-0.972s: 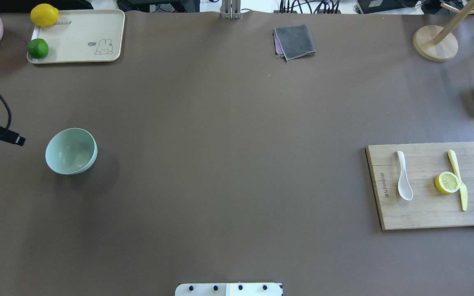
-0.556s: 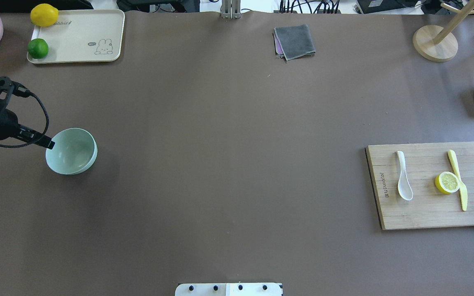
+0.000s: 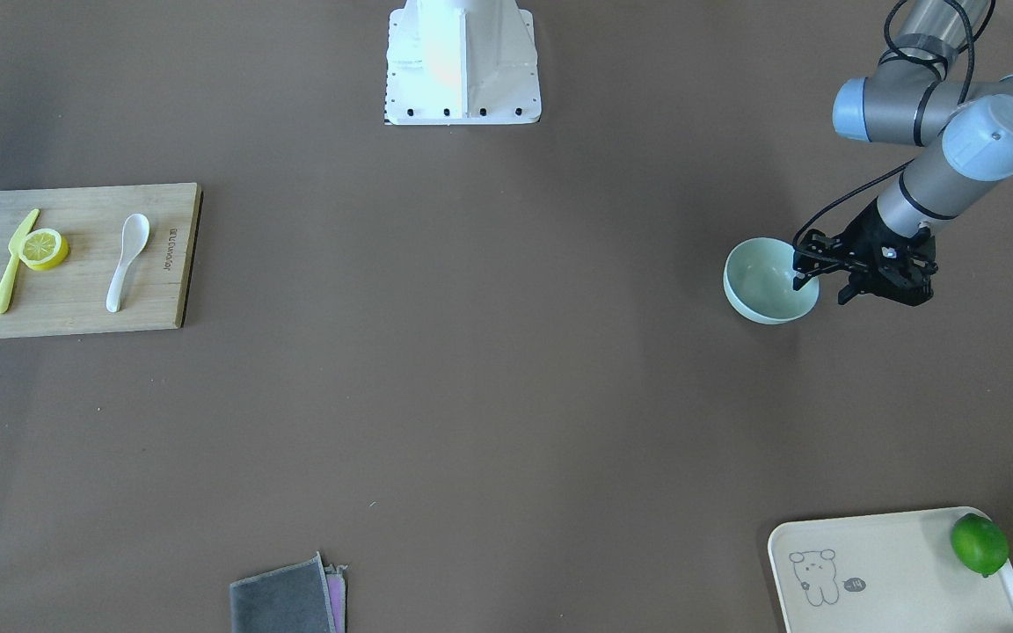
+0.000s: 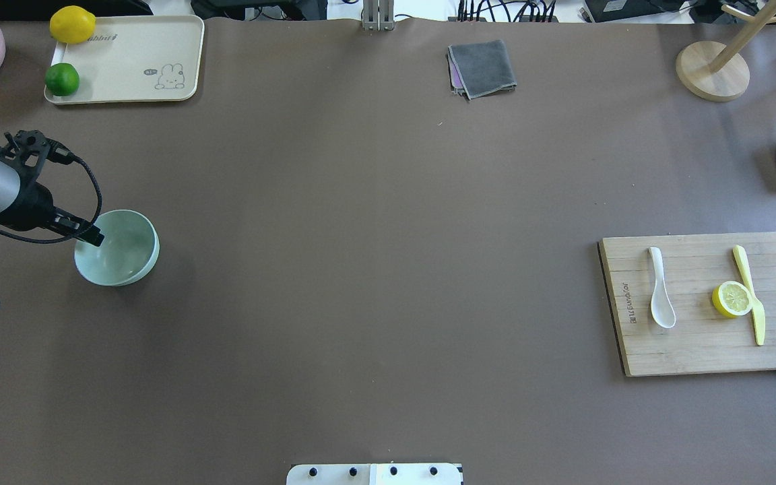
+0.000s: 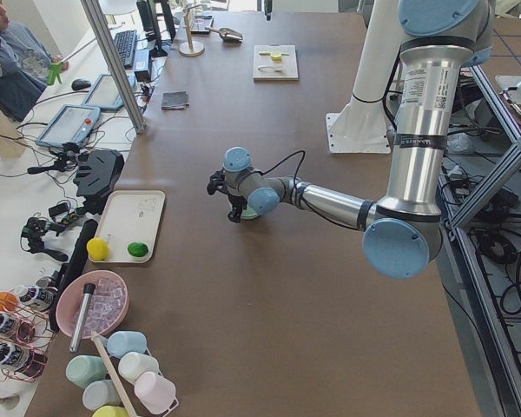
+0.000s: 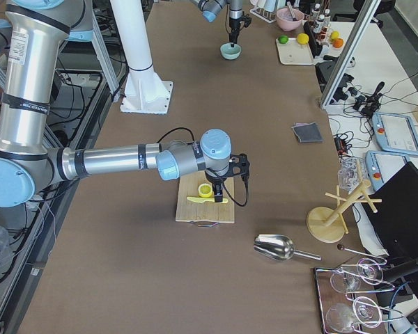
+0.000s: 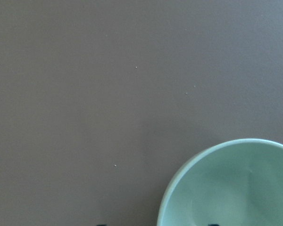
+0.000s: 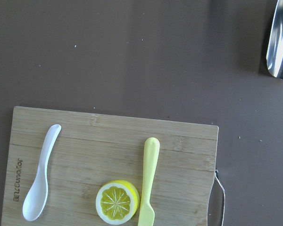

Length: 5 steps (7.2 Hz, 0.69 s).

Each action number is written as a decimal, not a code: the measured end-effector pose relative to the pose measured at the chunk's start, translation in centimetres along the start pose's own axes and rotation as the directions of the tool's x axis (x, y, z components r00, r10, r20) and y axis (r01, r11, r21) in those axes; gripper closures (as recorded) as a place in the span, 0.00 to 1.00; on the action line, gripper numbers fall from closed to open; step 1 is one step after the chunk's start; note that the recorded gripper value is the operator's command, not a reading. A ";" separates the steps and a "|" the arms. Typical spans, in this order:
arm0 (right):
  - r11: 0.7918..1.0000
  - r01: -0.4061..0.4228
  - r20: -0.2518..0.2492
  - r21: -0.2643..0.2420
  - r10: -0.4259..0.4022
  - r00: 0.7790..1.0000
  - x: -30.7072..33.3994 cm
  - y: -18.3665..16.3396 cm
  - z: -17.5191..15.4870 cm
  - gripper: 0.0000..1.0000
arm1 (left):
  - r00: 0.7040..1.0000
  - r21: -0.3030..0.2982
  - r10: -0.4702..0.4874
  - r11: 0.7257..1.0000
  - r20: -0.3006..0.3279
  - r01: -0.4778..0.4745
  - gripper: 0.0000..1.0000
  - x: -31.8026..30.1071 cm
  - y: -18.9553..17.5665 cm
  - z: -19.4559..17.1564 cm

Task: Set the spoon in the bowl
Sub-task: 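Reach the left gripper down to the rim of the pale green bowl, then slide the bowl centerward with the left gripper while the right arm reaches for the spoon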

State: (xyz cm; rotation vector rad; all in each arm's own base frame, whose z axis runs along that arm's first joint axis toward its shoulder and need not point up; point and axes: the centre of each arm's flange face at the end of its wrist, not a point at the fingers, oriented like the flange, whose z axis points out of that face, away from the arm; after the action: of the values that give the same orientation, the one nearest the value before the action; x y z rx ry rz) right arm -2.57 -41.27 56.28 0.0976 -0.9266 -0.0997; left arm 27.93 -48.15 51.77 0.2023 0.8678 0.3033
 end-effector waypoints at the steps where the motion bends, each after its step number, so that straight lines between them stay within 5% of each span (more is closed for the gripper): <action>1: 1.000 0.002 0.001 -0.001 -0.002 1.000 -0.1 0.0 0.0 0.00 | 1.000 -0.002 -0.001 1.000 -0.001 0.001 1.00 0.0 0.0 0.1; 5: 0.999 -0.041 0.012 -0.001 0.042 0.999 -2.0 -0.2 0.2 0.01 | 0.998 0.038 -0.048 0.998 -0.035 0.049 1.00 3.6 -2.3 -2.2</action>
State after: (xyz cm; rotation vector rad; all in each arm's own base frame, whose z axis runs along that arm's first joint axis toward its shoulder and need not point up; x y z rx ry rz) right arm -3.93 -41.20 54.84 0.0773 -0.9399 -0.0622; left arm 28.81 -48.94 47.13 0.2120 0.9110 0.2452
